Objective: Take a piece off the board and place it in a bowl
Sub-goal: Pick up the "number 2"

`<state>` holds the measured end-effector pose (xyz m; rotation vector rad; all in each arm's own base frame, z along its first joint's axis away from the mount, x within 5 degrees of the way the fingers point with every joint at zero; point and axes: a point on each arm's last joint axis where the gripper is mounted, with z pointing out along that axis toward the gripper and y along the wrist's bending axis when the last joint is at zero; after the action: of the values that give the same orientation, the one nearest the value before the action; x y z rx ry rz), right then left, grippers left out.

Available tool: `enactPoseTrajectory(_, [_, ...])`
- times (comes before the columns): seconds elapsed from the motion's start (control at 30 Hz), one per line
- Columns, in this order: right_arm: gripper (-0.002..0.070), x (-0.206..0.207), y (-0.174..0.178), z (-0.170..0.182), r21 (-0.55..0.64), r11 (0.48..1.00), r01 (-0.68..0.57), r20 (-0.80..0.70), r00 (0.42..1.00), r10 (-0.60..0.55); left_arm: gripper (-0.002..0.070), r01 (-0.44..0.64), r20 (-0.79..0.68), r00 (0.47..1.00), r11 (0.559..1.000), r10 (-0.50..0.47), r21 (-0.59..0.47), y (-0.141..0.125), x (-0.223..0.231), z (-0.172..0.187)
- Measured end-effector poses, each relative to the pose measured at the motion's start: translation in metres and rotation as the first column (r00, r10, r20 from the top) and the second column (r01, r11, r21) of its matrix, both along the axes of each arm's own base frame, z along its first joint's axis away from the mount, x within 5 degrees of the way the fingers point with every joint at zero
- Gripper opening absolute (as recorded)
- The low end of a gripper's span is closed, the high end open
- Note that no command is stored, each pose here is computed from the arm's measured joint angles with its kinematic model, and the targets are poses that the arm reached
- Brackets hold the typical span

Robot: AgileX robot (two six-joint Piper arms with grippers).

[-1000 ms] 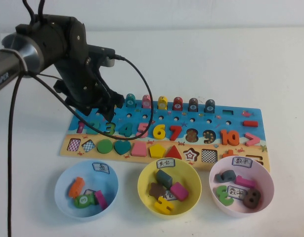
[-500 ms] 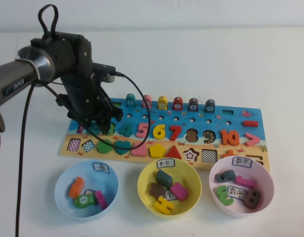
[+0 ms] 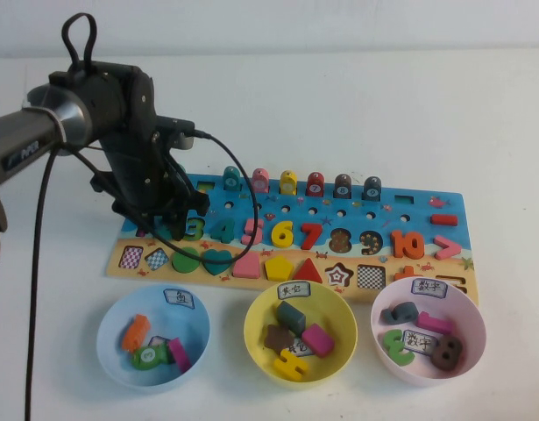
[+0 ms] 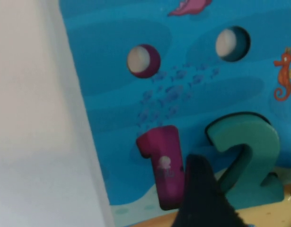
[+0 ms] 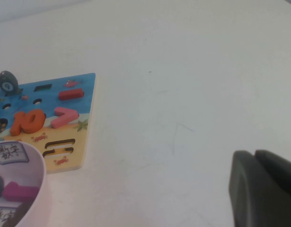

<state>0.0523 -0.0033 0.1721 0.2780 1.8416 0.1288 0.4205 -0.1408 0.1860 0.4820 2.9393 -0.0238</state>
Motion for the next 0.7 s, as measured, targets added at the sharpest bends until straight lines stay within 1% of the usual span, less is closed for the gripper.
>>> enactPoseTrajectory(0.1, [-0.0018, 0.0, 0.0, 0.0, 0.0, 1.0, 0.0, 0.0, 1.0, 0.0, 0.029, 0.001, -0.003, 1.0, 1.0, -0.001, 0.005, 0.0003, 0.0, -0.001])
enactPoseTrajectory(0.13, [-0.0018, 0.0, 0.0, 0.0, 0.0, 1.0, 0.0, 0.0, 1.0, 0.0, 0.0265, 0.002, -0.002, 1.0, 1.0, -0.002, 0.007, 0.0005, 0.0001, -0.001])
enactPoseTrajectory(0.17, [-0.0018, 0.0, 0.0, 0.0, 0.0, 1.0, 0.0, 0.0, 1.0, 0.0, 0.0223, 0.0, -0.005, 1.0, 1.0, 0.0, 0.003, 0.0003, 0.0, -0.001])
enactPoseTrajectory(0.2, [-0.0018, 0.0, 0.0, 0.0, 0.0, 1.0, 0.0, 0.0, 1.0, 0.0, 0.0204, 0.0, -0.005, 1.0, 1.0, 0.0, 0.003, 0.0004, 0.0, -0.001])
enactPoseTrajectory(0.7, [-0.0018, 0.0, 0.0, 0.0, 0.0, 1.0, 0.0, 0.0, 1.0, 0.0, 0.0205, -0.001, -0.012, 1.0, 1.0, 0.001, 0.002, 0.0003, -0.0008, 0.0002])
